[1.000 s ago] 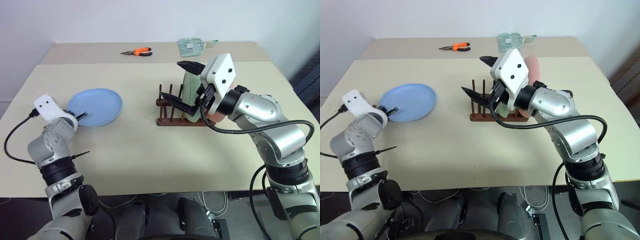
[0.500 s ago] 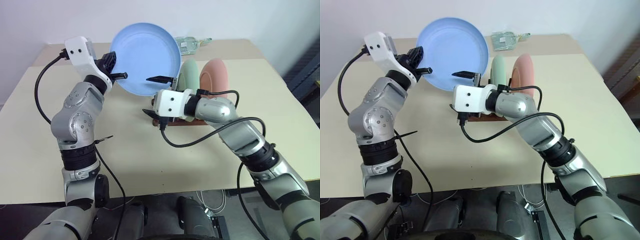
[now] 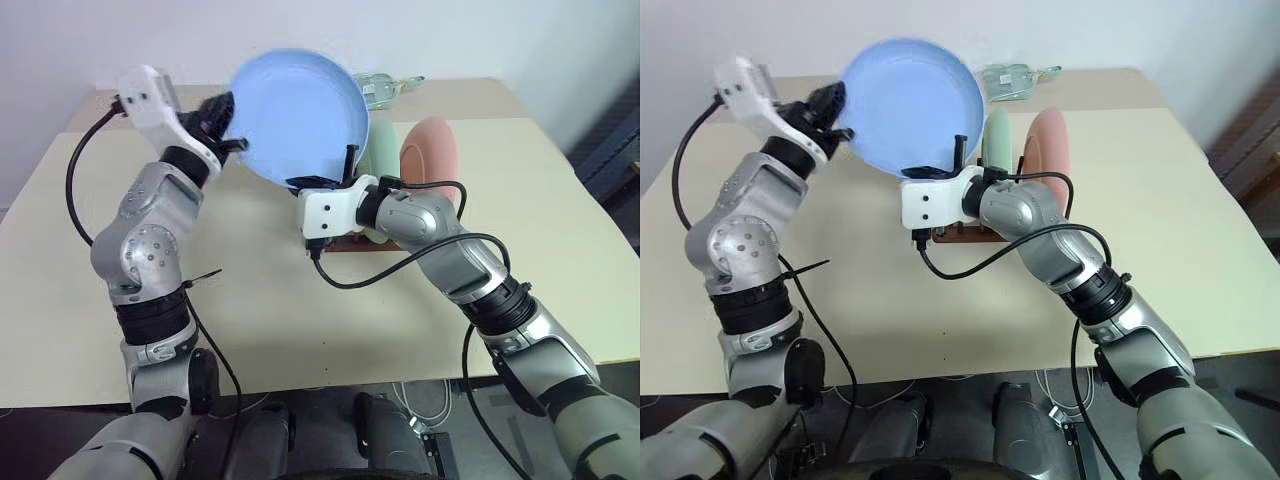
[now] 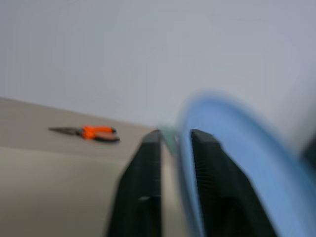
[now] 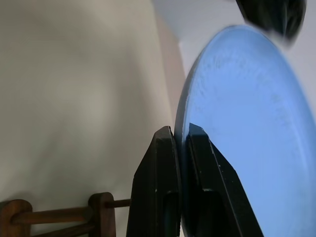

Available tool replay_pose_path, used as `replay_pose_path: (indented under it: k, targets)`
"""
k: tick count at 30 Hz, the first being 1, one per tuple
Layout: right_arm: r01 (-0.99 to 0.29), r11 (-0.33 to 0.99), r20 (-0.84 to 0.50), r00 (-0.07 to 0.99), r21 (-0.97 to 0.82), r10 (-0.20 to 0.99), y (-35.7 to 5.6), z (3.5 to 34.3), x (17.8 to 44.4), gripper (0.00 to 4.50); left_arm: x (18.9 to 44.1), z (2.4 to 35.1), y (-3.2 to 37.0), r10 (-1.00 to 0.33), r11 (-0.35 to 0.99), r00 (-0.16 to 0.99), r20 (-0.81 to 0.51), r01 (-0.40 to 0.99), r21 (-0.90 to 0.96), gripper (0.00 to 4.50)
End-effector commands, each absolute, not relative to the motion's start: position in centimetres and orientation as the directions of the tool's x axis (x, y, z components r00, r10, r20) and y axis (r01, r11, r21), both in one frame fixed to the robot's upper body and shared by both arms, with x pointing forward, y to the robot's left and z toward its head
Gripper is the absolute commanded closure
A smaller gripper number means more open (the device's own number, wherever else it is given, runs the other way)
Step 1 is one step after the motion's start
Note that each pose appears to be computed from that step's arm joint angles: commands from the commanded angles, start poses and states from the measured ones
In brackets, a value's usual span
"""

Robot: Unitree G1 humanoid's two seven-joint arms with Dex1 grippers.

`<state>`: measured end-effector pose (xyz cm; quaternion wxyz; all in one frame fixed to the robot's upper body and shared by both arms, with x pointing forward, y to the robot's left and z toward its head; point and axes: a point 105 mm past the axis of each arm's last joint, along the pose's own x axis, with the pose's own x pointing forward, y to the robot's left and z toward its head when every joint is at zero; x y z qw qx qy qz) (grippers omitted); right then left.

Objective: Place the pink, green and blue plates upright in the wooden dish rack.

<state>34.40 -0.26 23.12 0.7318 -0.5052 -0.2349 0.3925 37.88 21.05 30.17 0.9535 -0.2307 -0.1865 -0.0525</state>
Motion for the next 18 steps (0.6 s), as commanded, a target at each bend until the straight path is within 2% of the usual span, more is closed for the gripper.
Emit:
replay_pose_path:
  k: [1,4,6,7,10,14,18]
  targets:
    - [-0.348,0.35,0.149,0.491,-0.87,0.858,0.0,27.6,32.3,4.5,36.8,31.5,25.9,0.133,0.946,0.879,0.458,0.024,-0.323,2.01]
    - [-0.508,0.494,0.305,0.412,-0.705,0.859,-0.3,30.9,30.9,4.5,37.3,29.0,27.0,0.104,0.991,0.911,0.398,-0.06,-0.124,2.01]
    - [-0.616,0.533,0.375,0.379,-0.58,0.846,-0.6,32.3,30.2,4.5,37.6,27.3,26.8,0.071,0.997,0.932,0.356,-0.063,-0.033,2.01]
    - [-0.717,0.549,0.441,0.364,-0.43,0.821,-1.0,33.5,29.9,4.5,37.7,25.4,25.9,0.011,0.999,0.952,0.306,-0.025,0.041,2.01]
    - [-0.869,0.486,0.555,0.356,-0.1,0.751,-1.9,35.4,29.0,4.5,37.4,20.6,22.6,-0.165,0.977,0.971,0.175,0.136,0.165,2.01]
    - [-0.867,0.466,0.561,0.477,0.176,0.677,-2.5,35.0,29.7,4.5,36.3,17.7,19.6,-0.296,0.944,0.948,0.116,0.272,0.185,2.01]
    - [-0.822,0.443,0.507,0.57,0.359,0.647,-2.8,33.5,30.0,4.5,35.6,16.2,18.2,-0.358,0.926,0.93,0.084,0.342,0.159,2.01]
